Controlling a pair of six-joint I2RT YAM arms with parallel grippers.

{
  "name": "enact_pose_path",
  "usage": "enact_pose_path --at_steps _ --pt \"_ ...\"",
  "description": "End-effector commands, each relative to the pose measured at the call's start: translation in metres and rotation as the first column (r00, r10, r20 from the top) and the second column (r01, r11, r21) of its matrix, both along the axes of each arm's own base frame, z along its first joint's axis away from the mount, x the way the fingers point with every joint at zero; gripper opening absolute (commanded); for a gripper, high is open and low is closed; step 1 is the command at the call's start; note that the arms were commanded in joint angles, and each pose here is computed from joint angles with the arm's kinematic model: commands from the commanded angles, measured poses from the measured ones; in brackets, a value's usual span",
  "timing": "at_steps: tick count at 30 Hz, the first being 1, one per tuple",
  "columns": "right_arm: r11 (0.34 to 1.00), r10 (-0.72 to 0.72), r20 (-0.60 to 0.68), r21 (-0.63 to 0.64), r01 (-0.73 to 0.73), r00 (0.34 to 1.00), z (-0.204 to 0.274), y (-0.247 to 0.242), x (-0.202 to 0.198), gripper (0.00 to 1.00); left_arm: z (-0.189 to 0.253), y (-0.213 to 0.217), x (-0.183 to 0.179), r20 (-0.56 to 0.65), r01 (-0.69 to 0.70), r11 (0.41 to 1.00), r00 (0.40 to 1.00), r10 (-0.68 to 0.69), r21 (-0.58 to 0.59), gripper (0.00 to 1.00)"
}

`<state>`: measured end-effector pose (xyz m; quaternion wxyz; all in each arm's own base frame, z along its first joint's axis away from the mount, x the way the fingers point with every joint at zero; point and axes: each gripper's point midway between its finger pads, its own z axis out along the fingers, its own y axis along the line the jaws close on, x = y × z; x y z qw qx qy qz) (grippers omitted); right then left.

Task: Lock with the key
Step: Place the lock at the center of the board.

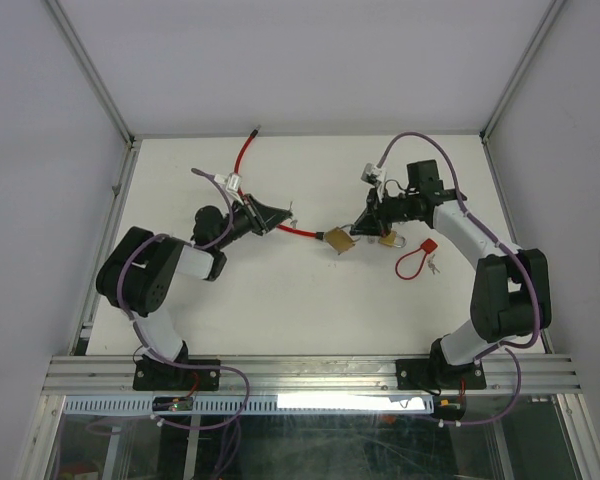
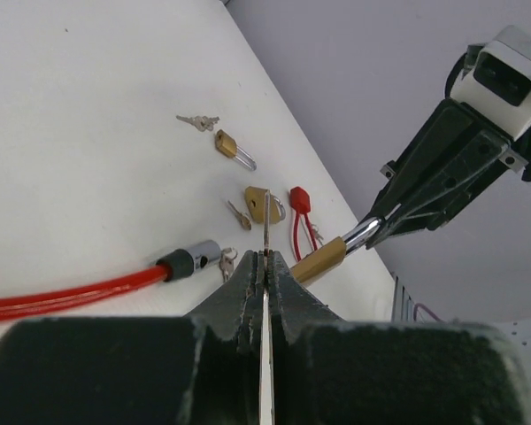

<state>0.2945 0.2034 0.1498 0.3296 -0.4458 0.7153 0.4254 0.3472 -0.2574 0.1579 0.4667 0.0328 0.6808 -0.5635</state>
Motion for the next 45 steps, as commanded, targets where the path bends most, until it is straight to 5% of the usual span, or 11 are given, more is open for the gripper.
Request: enact_pose_path --at_steps 1,9,14,23,27,34,39,41,45 --pt "0.993 -0.091 0.114 0.083 0.081 0.989 0.043 0.01 0.035 0.0 0.011 -0.009 0.026 -0.056 0.018 0.999 0.998 -0.02 -0.036 0.0" --pt "0.967 -0.237 0.031 0.102 0.233 0.971 0.043 0.014 0.079 0.0 0.0 -0.013 0.08 -0.165 -0.09 0.996 0.982 0.09 0.005 0.0" --pt "0.895 -0.432 -0.042 0.097 0.434 0.901 0.034 0.01 0.127 0.0 -0.005 -0.02 0.111 -0.208 -0.119 0.992 0.971 0.123 0.028 0.0" --pt "0.852 -0.464 -0.25 0.134 0.505 0.85 0.011 0.028 0.166 0.0 -0.03 -0.039 0.136 -0.296 -0.106 0.994 0.949 0.11 0.03 0.04" --pt "0.843 -0.463 -0.324 0.125 0.523 0.825 -0.006 0.033 0.179 0.0 -0.048 -0.048 0.141 -0.316 -0.097 0.994 0.942 0.11 0.057 0.13" --pt "0.841 -0.482 -0.369 0.061 0.538 0.795 -0.025 0.031 0.183 0.07 -0.051 -0.045 0.147 -0.268 -0.129 0.982 0.95 0.162 0.136 0.26" --pt "0.839 -0.49 -0.406 0.022 0.544 0.771 -0.021 0.027 0.176 0.07 -0.014 -0.029 0.142 -0.122 -0.195 0.959 0.967 0.222 0.204 0.34" --pt "0.835 -0.547 -0.144 -0.032 0.549 0.824 -0.028 0.004 0.196 0.52 0.003 -0.018 0.132 -0.04 -0.228 0.945 0.969 0.244 0.235 0.38" --pt "0.834 -0.55 -0.021 -0.067 0.548 0.835 -0.019 -0.012 0.202 0.7 0.046 0.004 0.101 0.146 -0.282 0.921 0.957 0.251 0.269 0.45"
